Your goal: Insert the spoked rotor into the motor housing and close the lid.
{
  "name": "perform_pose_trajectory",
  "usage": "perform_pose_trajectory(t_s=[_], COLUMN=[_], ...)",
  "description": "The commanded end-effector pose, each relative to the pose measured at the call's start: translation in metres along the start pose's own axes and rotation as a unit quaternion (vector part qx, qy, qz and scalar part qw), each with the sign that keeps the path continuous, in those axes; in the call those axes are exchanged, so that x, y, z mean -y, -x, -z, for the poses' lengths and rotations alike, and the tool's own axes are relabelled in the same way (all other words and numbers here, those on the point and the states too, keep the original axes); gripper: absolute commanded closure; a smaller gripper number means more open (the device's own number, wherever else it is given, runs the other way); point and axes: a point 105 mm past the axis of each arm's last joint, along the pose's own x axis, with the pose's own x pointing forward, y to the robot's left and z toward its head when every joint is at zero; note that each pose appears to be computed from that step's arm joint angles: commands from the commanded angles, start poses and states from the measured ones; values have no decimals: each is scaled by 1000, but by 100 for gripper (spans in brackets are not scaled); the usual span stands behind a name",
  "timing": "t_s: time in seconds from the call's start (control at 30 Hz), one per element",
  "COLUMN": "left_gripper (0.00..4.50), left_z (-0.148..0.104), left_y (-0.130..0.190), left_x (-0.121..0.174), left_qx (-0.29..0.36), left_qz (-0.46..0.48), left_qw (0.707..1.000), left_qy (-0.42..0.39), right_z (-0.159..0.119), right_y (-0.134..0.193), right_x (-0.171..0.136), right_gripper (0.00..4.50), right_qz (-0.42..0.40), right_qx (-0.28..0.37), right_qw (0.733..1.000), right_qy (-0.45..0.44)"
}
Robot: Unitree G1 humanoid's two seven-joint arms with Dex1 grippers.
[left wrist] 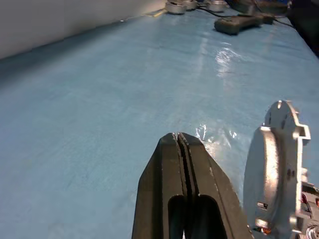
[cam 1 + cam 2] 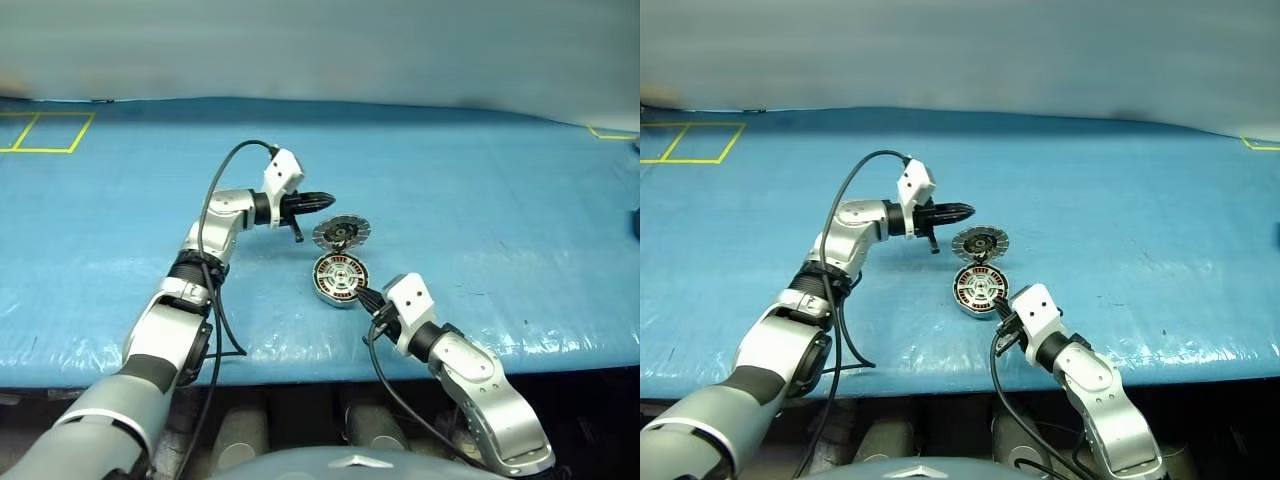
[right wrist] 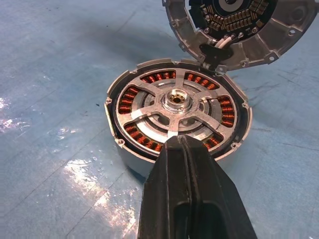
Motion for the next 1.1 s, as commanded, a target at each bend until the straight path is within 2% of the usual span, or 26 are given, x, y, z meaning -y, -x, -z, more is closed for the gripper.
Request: perform_pose_trajectory(t_s=[0.03, 0.33, 0.43, 0.53, 0.67, 0.9, 1.0, 1.1], left_gripper=[445, 445, 445, 445, 445, 445, 445, 445], left_z=[-10, -2, 0, 5, -1, 16, 30, 36], left_y=[-9, -16, -14, -9, -11, -13, -7, -5], left_x=[12, 25, 31, 43, 59, 68, 67, 66], left_qx=[-7, -50, -53, -73, -56, -99, -142, -156], left_qz=[56, 108, 129, 171, 210, 224, 233, 227], left_qw=[997, 986, 983, 969, 961, 947, 931, 931], left_qy=[-53, -114, -122, -165, -170, -208, -244, -241], right_z=[-10, -26, -28, -26, -25, -24, -24, -25], right_y=[7, 28, 39, 48, 46, 38, 38, 37], right_x=[-4, 2, 12, 23, 26, 20, 21, 23], right_gripper=[450, 450, 450, 450, 450, 450, 450, 450], right_qz=[-10, 4, 26, 54, 61, 48, 47, 50], right_qx=[17, 44, 41, 30, 25, 21, 17, 20], right_qw=[1000, 999, 999, 998, 998, 998, 998, 998], right_qy=[-3, -7, 0, 10, 13, 20, 28, 30])
